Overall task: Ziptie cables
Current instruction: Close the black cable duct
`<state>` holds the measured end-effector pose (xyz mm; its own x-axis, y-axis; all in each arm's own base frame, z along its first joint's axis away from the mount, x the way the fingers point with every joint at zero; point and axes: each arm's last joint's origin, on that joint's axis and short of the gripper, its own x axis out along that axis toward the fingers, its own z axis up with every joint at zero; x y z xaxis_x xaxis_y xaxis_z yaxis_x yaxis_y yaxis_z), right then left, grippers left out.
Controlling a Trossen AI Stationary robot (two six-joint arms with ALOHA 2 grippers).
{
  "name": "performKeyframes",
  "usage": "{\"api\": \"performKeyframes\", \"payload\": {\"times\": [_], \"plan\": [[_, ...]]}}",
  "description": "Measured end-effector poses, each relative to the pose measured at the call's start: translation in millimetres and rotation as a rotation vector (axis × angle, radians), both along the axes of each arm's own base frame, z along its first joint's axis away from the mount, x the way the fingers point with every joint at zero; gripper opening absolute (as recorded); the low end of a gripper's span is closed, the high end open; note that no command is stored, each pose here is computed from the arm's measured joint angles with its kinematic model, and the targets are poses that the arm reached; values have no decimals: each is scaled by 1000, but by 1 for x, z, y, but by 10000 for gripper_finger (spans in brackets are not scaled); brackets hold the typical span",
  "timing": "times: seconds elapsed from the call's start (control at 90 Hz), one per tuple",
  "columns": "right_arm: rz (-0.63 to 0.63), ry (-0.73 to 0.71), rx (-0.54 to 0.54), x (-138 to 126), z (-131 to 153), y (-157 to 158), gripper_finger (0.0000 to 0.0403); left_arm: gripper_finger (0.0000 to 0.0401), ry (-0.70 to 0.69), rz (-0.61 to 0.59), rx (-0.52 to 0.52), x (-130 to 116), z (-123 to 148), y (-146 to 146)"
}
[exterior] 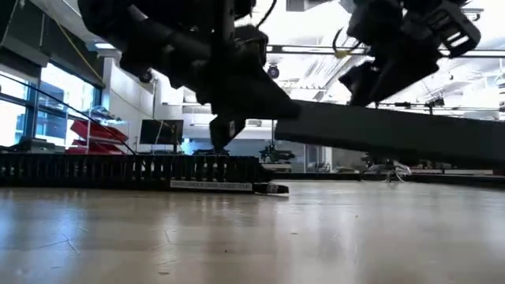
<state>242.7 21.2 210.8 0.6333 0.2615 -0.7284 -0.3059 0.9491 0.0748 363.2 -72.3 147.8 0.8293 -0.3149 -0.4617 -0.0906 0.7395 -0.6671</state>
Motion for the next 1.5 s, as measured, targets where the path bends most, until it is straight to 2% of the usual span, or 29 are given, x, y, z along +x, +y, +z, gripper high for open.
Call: {"api": "performKeyframes", "payload": {"times": [0.1, 0.233, 0.344, 0.5, 0.7, 0.822, 1.0, 1.3, 1.5], "plan": [[-10, 18, 34, -1, -1, 7, 213, 0, 54, 65, -92, 0, -2, 3], [26, 15, 59, -5, -11, 28, 215, 0, 158, 137, -142, -4, -8, 5], [-2, -38, -2, -9, -18, 47, 216, 1, 242, 172, -152, -8, -14, 5], [-55, -85, -59, -17, -25, 63, 216, 7, 251, 184, -160, -9, -15, 6], [-97, -90, -21, -23, -33, 68, 216, 65, 280, 191, -149, -11, -17, 6], [-156, -130, 45, -26, -43, 67, 216, 104, 283, 198, -136, -11, -18, 8], [-176, -181, 83, -38, -62, 63, 216, 137, 267, 190, -102, -10, -18, 9], [-183, -249, -12, -46, -70, 65, 219, 176, 272, 191, -103, -11, -18, 9], [-179, -249, -15, -46, -70, 65, 251, 211, 274, 195, -101, -11, -18, 11]]}}
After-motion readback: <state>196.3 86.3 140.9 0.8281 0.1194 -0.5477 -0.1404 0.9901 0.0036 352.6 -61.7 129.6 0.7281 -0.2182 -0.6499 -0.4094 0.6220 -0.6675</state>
